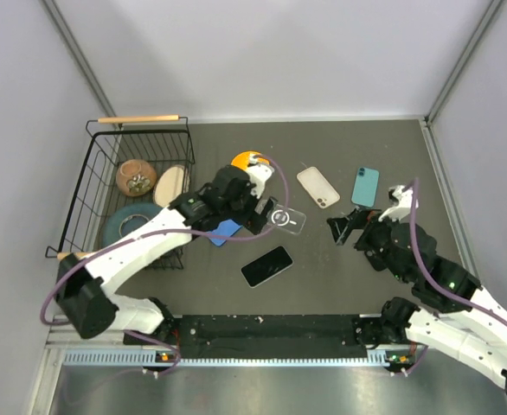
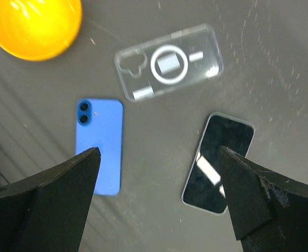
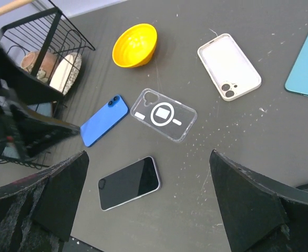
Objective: Put the phone into the phone case
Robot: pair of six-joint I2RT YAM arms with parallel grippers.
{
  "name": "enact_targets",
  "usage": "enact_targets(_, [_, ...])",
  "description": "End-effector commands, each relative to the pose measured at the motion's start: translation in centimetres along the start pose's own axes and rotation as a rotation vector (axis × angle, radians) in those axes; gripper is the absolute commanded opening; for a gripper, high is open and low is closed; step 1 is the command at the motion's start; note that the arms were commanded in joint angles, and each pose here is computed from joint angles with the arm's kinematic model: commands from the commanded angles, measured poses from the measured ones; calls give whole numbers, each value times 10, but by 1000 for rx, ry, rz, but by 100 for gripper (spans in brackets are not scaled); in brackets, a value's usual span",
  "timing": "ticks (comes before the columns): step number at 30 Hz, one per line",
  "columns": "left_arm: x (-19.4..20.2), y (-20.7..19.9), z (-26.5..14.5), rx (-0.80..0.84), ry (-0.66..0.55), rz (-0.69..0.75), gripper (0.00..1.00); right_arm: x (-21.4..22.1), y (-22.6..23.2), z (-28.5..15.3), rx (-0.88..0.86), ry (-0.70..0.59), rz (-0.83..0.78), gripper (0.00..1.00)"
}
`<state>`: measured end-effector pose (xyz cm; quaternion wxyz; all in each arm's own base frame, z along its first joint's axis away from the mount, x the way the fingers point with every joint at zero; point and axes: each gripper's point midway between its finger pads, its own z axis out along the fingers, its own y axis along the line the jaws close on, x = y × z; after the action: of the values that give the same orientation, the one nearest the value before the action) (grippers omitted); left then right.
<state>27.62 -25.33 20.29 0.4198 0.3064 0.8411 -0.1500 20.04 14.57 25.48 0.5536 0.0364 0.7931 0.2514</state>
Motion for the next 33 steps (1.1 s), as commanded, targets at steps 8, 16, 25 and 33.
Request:
enact_targets(8, [82,-40,39,66,381,106,96,-6,-13,-20,-42,-104,73,99])
enact_targets(16, [50,0,52,-192,326,74,92,4,-11,-21,-75,-77,75,98])
enact_targets(25, [10,31,66,-515,132,-402,78,16,-9,-26,-103,-31,115,97])
enact_targets(33, [12,42,76,-726,68,-810,55,19,-13,-32,-117,-37,151,95])
